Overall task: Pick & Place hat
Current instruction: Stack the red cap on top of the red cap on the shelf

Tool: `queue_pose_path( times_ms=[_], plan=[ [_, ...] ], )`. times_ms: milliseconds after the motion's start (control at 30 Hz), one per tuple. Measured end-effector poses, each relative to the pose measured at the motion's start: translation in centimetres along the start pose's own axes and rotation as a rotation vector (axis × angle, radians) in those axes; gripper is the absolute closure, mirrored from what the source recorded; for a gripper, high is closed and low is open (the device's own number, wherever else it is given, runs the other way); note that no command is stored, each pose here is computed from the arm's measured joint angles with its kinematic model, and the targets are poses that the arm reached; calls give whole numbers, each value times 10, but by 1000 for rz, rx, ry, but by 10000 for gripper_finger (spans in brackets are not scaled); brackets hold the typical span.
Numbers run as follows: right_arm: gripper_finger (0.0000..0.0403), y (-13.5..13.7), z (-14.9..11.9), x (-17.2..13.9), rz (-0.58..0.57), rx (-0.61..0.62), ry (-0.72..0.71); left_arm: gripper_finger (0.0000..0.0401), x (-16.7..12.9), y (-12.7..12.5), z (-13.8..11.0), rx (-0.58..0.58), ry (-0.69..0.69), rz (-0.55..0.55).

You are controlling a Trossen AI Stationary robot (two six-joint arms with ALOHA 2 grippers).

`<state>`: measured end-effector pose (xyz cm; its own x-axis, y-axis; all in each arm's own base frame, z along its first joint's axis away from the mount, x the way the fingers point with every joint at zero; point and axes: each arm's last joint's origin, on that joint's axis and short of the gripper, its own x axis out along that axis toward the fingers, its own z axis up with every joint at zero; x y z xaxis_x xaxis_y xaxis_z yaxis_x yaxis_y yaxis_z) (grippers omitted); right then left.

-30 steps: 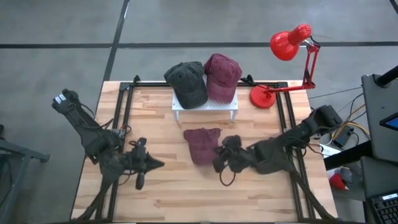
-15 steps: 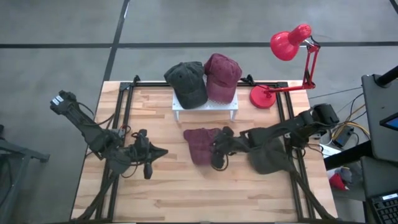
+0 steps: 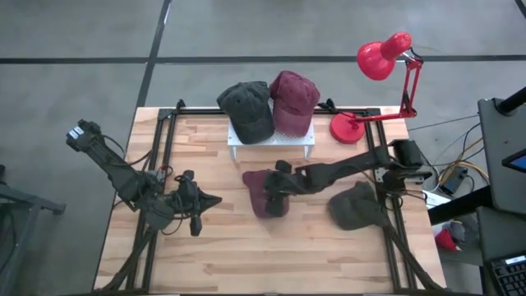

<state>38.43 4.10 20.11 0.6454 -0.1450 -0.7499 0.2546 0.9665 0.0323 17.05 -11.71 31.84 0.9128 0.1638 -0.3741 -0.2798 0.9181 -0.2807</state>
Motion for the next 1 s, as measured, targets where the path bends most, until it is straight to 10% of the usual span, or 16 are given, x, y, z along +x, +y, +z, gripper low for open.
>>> queue_pose_path(
  times_ms=[433, 1000],
  plan=[
    [254, 5, -11, 40, 418, -24, 252, 401, 0, 1, -3, 18, 48, -22],
    [293, 55, -29, -22, 469, -180, 368, 401, 8, 6, -3, -76, 19, 65]
  ],
)
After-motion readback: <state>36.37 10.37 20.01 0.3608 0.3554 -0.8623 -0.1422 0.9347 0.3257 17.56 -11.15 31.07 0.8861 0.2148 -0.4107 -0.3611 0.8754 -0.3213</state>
